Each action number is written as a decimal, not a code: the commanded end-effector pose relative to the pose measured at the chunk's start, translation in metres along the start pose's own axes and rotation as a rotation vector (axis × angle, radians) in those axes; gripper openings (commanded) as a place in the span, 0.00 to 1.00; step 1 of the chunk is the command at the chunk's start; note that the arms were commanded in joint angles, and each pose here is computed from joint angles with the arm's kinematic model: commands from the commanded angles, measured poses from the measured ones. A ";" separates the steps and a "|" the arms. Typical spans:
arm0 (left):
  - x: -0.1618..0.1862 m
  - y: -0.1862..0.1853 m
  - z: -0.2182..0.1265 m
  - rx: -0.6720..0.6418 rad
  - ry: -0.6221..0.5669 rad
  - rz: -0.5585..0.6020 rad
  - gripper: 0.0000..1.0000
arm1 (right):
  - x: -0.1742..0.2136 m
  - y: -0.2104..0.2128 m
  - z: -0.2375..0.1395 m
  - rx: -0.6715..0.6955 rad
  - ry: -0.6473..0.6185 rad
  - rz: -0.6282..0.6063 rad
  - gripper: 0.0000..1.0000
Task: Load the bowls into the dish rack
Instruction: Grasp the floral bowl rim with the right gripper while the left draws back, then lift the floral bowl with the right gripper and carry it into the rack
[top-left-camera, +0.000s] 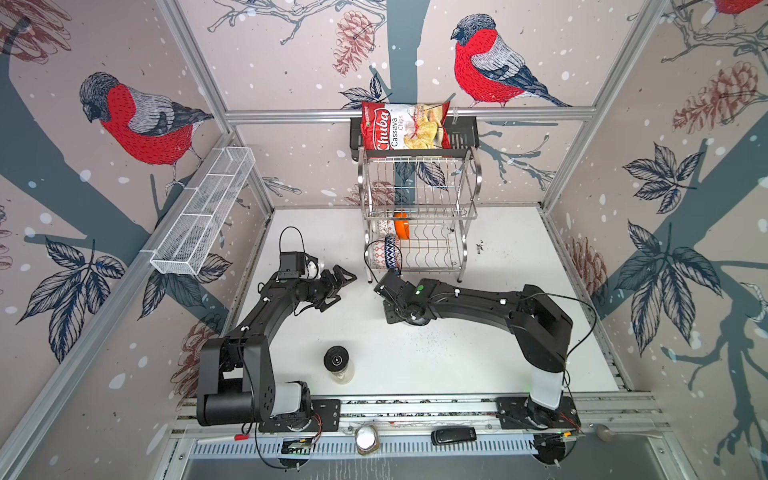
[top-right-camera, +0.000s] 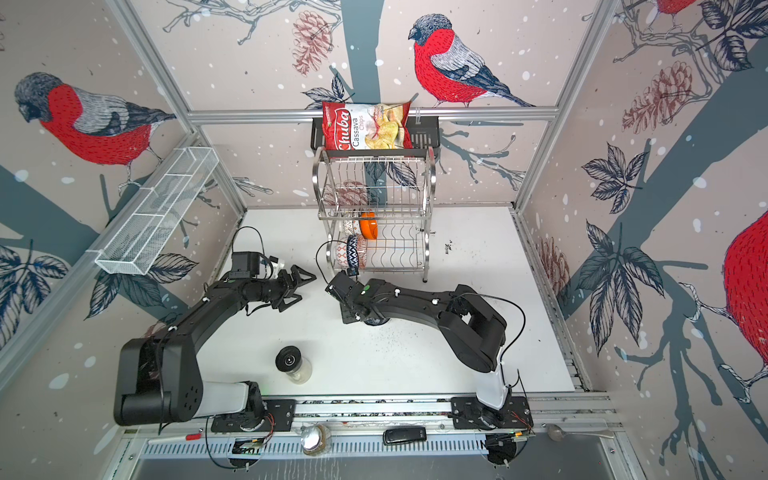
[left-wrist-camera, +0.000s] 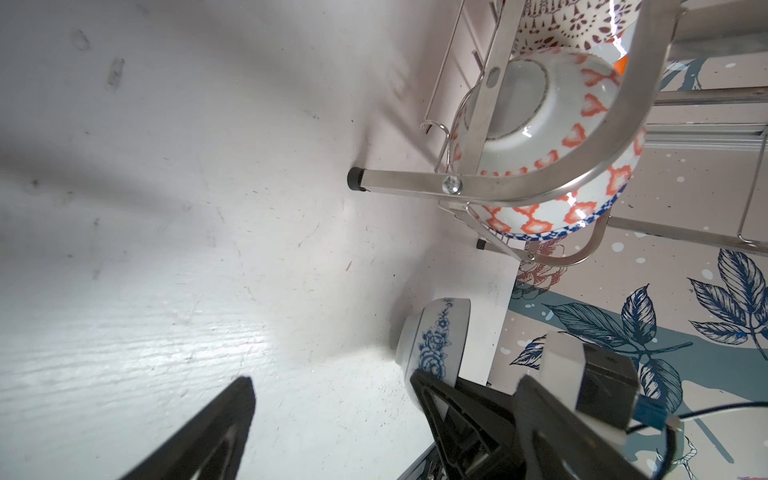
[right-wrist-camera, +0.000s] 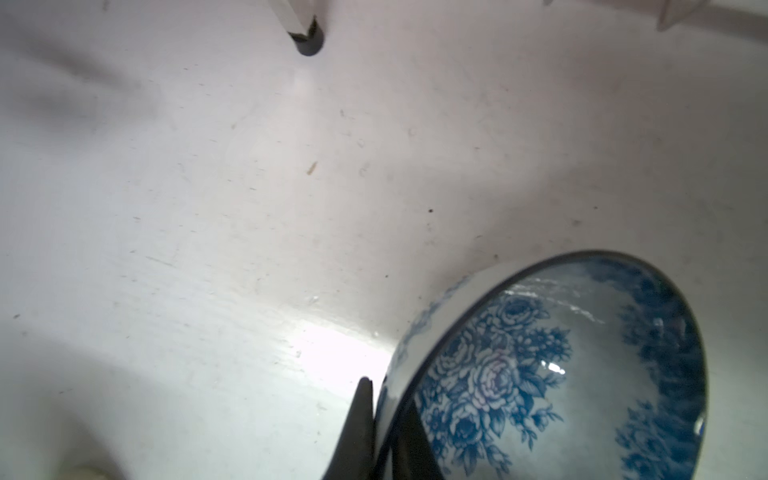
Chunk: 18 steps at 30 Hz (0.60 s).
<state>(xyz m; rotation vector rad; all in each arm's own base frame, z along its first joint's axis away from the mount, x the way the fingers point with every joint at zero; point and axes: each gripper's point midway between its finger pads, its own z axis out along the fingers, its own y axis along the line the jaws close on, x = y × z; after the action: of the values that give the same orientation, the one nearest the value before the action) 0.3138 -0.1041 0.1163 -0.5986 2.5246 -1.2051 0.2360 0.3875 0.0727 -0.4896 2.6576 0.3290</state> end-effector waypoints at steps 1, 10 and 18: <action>0.001 -0.003 0.000 0.021 0.012 -0.004 0.97 | -0.021 0.014 -0.015 -0.098 -0.066 0.048 0.02; 0.010 -0.030 0.003 0.050 0.047 0.035 0.97 | -0.052 0.019 -0.050 -0.277 -0.178 0.128 0.02; 0.021 -0.040 0.004 0.071 0.072 0.055 0.97 | -0.088 -0.004 -0.091 -0.425 -0.322 0.231 0.01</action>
<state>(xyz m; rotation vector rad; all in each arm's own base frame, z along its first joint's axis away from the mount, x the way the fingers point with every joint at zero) 0.3107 -0.1342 0.1390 -0.4899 2.5315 -1.2766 0.2687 0.3736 0.1584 -0.2601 2.4540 0.8116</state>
